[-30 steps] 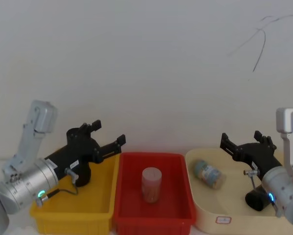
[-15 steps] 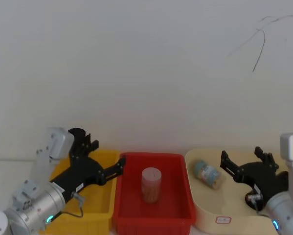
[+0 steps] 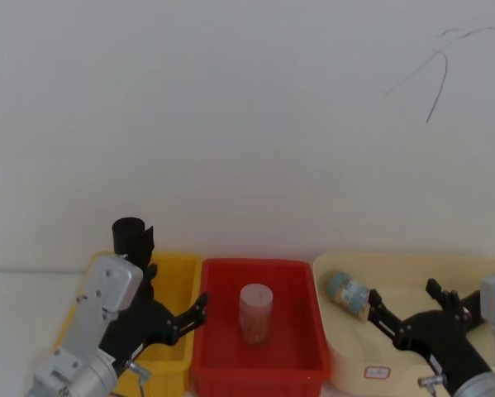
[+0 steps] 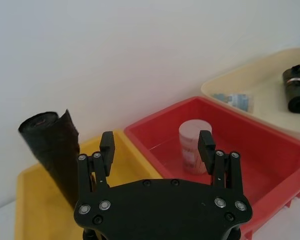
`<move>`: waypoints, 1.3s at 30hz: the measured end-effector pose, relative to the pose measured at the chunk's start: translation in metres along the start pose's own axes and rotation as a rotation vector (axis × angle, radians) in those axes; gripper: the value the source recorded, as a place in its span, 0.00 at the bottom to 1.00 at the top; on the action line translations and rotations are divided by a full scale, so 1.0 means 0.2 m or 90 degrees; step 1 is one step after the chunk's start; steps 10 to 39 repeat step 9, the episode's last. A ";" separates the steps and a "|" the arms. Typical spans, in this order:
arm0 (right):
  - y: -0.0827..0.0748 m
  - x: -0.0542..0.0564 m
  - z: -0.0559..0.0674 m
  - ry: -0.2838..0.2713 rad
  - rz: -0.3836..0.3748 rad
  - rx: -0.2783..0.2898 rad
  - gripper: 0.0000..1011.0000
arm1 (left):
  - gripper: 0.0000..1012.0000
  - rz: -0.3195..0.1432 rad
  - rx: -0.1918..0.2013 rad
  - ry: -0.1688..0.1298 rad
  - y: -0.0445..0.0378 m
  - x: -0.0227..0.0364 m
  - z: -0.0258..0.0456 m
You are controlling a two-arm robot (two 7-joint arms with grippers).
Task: Pick up the garbage bag with the one hand and transfer it to the other hand.
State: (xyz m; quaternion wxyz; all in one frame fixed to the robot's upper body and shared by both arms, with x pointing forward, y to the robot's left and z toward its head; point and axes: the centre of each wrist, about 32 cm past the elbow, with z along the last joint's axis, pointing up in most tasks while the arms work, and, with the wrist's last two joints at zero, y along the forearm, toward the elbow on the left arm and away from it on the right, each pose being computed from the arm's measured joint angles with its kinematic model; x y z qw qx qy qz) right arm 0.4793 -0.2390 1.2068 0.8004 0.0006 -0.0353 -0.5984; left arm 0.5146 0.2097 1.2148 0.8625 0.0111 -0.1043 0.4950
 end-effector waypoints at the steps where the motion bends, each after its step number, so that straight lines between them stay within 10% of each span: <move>1: -0.01 0.00 -0.01 0.000 0.002 0.001 0.99 | 0.99 0.009 0.002 -0.006 0.012 -0.019 -0.005; 9: -0.12 -0.05 -0.06 0.006 0.024 0.008 0.99 | 0.99 0.045 0.010 -0.033 0.063 -0.100 -0.023; 39: -0.12 -0.05 -0.06 0.006 0.024 0.008 0.99 | 0.99 0.045 0.010 -0.033 0.063 -0.100 -0.023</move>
